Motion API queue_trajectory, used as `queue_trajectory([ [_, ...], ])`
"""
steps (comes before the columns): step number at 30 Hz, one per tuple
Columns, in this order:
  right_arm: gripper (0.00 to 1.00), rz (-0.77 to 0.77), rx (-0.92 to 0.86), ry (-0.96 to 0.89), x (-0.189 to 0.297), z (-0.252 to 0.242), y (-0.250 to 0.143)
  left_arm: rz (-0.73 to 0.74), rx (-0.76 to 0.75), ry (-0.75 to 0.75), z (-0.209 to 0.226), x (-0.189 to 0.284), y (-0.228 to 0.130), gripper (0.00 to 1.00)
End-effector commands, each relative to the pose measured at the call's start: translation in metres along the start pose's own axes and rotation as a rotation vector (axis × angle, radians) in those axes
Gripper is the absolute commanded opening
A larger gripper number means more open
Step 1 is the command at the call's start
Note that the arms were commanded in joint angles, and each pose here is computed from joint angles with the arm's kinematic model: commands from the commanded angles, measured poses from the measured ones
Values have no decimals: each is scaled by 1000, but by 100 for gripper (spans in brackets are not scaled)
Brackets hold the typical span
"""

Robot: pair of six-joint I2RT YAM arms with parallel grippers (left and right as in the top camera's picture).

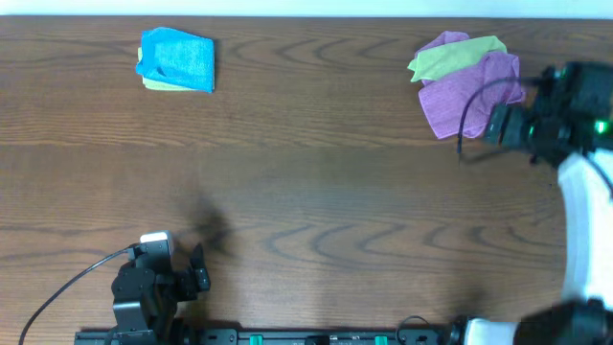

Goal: Fold the cloth
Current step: 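Reach the right gripper to the purple cloth and grasp its edge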

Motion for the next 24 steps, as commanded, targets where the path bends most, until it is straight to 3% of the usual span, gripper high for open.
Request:
queue_trajectory([
  [1,99,-10,-17,-9,-17,-7,24,66,-14,18,2,-5,-16,95],
  [7,99,-60,-32,39,-66,-10,55,66,-14,18,2,-5,-16,95],
  [14,99,-70,-34,51,-120,-12,62,66,-14,18,2,-5,-16,95],
  [24,99,-104,-29,51,-153,-13,68,66,-14,18,2,-5,-16,95],
])
Point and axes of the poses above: each gripper's point midway between its finger pads, its own x axis back along the fingers, its own z axis along the line the jaws close on, y = z × x, the point moved 4 cm from there along x, back along the fingers, and after that the axes turned 5 degrees about -x, right-handed, at the moved point
